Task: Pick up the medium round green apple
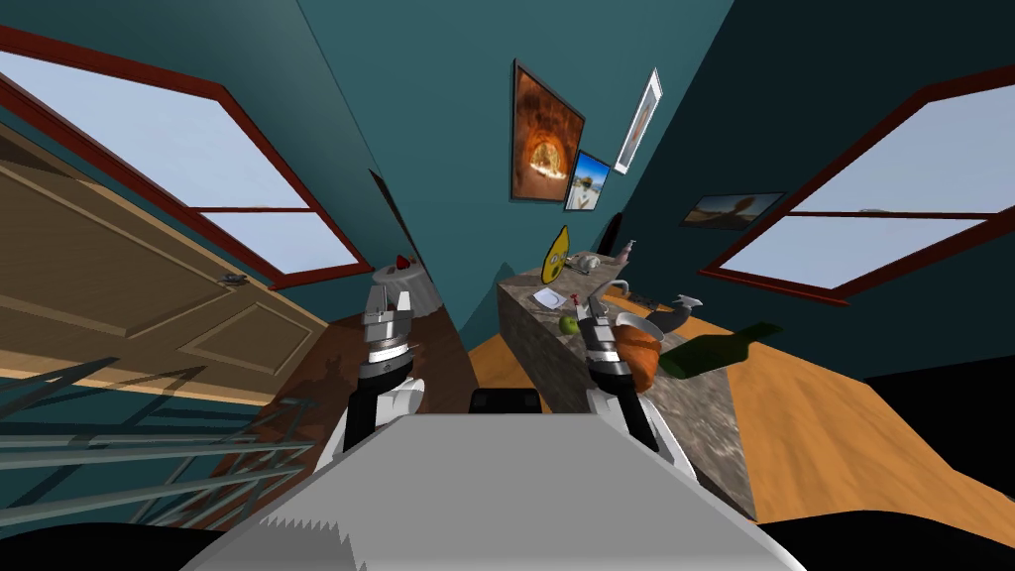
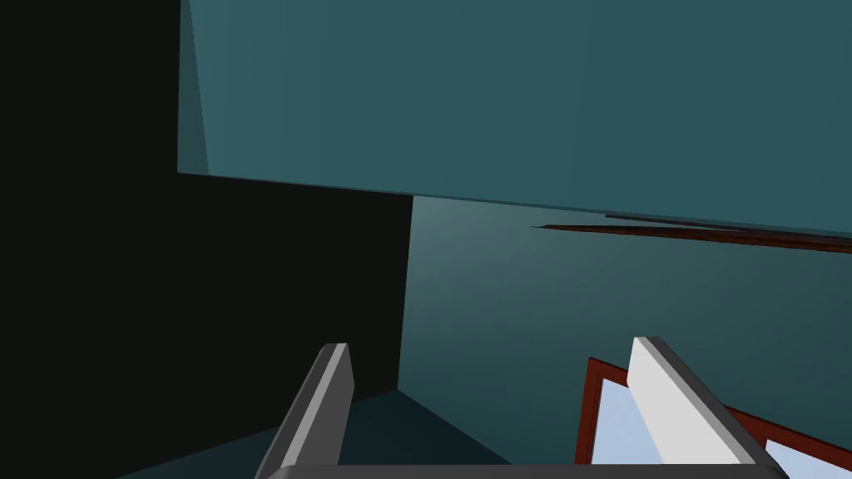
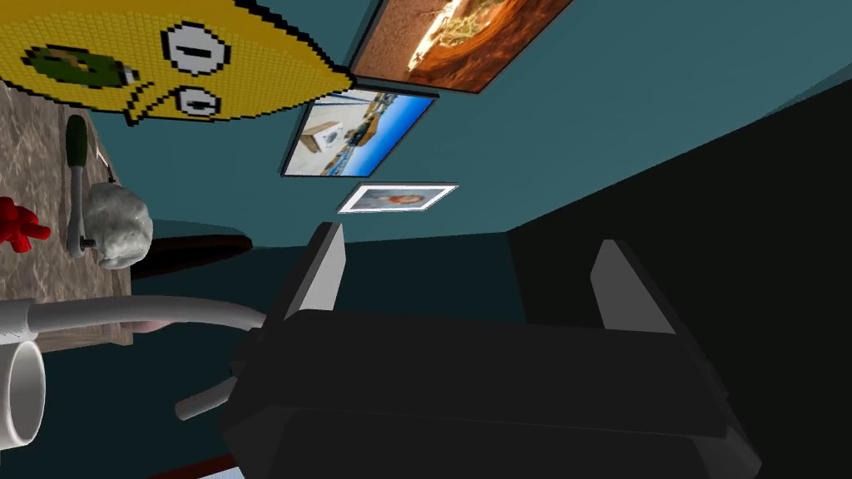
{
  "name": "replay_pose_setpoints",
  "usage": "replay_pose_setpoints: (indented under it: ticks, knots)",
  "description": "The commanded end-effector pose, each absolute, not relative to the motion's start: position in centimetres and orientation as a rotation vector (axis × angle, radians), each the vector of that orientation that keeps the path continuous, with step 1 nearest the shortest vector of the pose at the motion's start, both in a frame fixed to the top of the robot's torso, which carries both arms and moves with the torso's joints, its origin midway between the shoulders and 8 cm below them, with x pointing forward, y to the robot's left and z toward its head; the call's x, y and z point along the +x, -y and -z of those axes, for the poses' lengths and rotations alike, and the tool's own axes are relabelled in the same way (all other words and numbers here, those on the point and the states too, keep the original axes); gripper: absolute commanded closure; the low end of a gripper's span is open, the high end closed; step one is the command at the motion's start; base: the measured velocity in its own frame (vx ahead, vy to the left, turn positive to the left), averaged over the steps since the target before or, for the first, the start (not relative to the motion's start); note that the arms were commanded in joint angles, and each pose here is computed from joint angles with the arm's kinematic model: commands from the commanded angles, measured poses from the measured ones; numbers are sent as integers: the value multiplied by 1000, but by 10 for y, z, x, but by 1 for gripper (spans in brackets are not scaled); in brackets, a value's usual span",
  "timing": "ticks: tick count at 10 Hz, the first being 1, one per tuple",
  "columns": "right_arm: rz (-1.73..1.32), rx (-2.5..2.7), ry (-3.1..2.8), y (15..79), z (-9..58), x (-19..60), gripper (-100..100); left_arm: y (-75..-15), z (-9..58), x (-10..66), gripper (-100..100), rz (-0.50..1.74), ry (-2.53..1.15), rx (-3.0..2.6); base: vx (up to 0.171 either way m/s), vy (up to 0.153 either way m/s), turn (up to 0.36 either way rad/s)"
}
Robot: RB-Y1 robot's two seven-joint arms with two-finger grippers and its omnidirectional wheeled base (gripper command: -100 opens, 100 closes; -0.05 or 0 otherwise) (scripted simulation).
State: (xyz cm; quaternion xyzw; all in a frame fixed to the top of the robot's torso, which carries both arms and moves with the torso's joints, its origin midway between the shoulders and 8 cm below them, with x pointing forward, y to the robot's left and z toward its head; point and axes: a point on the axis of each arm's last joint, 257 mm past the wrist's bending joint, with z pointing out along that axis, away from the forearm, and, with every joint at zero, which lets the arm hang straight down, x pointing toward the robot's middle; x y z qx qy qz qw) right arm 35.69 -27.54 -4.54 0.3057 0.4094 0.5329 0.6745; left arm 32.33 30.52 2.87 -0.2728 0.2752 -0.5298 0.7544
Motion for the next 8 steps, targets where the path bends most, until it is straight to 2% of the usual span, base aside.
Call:
replay_pose_setpoints:
  ticks: [1, 8]
  knots:
    - [-1159, 682, -957, 278, 52, 353, -100, -305, -29, 323, 0, 1156, -600, -595, -13, 38, 2]
    - [-793, 590, -1252, 310, 110, 324, -100, -305, -29, 323, 0, 1156, -600, -595, -17, 60, 1]
